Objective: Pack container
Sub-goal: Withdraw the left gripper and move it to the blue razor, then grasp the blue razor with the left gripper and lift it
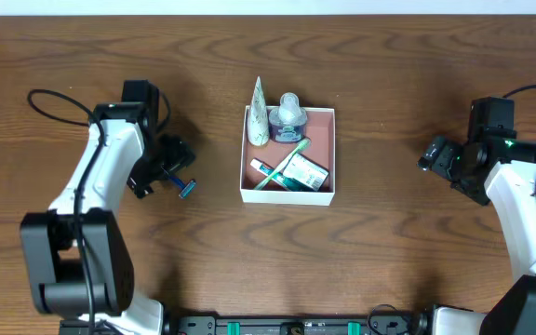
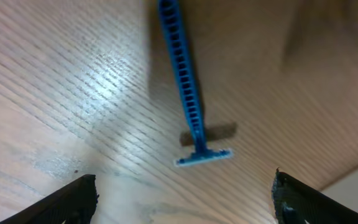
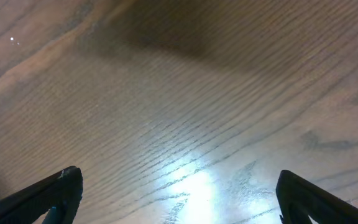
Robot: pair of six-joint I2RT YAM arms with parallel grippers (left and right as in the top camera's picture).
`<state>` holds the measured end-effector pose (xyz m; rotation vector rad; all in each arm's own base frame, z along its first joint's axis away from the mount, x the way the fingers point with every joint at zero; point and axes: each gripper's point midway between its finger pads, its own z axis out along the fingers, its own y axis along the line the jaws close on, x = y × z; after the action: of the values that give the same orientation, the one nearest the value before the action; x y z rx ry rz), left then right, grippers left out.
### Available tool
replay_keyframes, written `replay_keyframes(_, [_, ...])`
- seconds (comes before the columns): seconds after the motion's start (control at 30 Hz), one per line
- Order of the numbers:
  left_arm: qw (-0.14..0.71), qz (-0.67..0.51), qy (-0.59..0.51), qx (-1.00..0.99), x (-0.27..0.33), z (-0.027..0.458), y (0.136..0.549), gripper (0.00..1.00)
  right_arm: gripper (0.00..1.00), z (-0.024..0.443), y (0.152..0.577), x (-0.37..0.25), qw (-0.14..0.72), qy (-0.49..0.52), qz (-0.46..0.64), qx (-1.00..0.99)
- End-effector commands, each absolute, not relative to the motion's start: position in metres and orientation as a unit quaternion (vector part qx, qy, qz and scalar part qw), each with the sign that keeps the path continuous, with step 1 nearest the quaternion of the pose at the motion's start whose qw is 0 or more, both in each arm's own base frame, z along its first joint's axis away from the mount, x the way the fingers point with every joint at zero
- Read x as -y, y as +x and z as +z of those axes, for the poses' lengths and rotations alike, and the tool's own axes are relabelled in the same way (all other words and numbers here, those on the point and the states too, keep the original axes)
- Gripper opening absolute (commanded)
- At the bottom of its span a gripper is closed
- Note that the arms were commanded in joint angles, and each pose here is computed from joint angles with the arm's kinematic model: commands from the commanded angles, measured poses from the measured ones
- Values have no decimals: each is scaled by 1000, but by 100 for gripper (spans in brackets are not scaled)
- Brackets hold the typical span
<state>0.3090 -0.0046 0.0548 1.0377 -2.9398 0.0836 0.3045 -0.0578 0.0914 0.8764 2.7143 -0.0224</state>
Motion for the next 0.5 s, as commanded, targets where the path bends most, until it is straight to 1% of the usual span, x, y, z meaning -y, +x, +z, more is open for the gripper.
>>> replay_keyframes(0.0, [37,36,346,937,7,44,307,89,99,95,307,61,149,302,-10,-942])
replay_keyframes(0.23, [67,26,347,935,7,22,304,90,99,95,307,61,149,301,-10,-942])
replay_keyframes(0.47, [85,19,347,934,7,4,303,88,99,95,307,61,149,301,-10,-942])
